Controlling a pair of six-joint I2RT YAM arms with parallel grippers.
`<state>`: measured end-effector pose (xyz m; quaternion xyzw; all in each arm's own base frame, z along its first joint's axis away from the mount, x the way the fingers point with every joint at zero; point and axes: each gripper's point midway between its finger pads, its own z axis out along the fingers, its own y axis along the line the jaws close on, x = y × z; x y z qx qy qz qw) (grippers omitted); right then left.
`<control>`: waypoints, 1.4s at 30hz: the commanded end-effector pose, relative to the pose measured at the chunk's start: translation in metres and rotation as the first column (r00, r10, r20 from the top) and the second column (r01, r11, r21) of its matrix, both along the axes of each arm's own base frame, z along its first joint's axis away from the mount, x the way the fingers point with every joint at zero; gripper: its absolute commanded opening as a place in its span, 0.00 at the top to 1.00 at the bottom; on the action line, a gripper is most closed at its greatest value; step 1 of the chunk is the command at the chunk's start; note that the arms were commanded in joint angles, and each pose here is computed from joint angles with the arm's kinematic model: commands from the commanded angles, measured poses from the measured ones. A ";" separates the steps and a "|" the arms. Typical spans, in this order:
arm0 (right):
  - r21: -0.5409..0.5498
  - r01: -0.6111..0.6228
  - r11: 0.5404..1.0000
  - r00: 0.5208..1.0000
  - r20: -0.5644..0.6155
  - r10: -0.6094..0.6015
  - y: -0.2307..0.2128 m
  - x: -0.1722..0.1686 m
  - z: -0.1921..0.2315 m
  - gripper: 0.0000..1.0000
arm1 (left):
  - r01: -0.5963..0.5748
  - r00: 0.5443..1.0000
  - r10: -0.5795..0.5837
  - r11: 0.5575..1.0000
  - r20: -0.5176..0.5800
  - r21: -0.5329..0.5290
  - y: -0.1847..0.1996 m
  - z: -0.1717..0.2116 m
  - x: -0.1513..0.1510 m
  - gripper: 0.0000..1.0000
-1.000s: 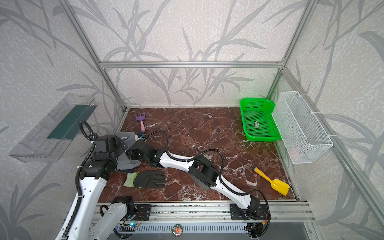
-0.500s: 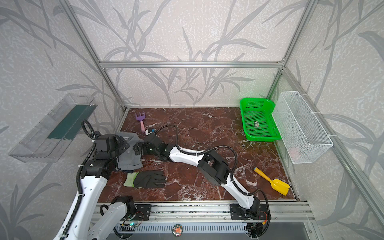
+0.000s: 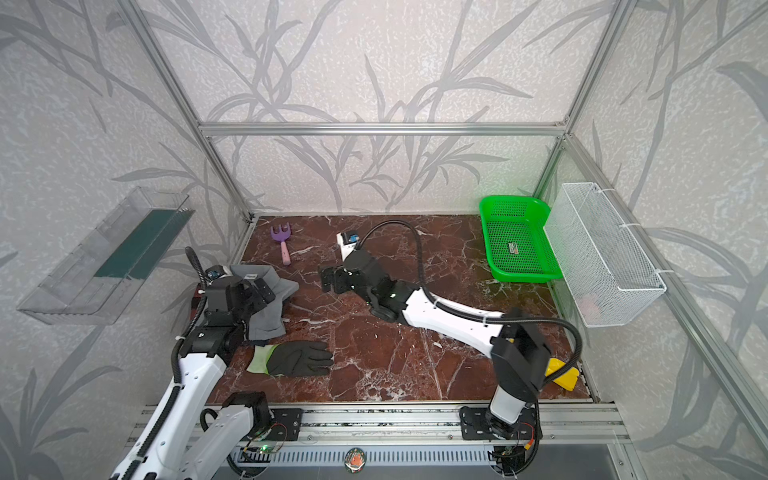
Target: Fold and stack the long sleeve shirts
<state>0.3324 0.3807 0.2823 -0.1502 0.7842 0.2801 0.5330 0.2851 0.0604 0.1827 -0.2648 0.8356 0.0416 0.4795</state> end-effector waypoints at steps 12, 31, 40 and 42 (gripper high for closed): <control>-0.246 0.646 0.723 0.760 0.293 -0.579 -0.325 0.003 -0.068 0.01 | 0.069 0.994 -0.084 0.977 0.067 0.201 0.008 -0.031 0.055 0.01; -0.239 0.758 0.607 0.652 0.247 -0.717 -0.418 0.020 -0.146 0.01 | 0.104 0.976 -0.155 0.950 0.155 0.295 0.004 -0.079 0.099 0.01; -0.180 0.564 0.806 0.824 0.192 -0.533 -0.377 0.049 -0.175 0.01 | 0.111 0.974 -0.166 0.942 0.152 0.316 0.000 -0.084 0.101 0.01; -0.163 0.530 0.832 0.842 0.217 -0.494 -0.368 0.052 -0.180 0.01 | 0.105 0.974 -0.163 0.939 0.156 0.327 0.000 -0.083 0.101 0.01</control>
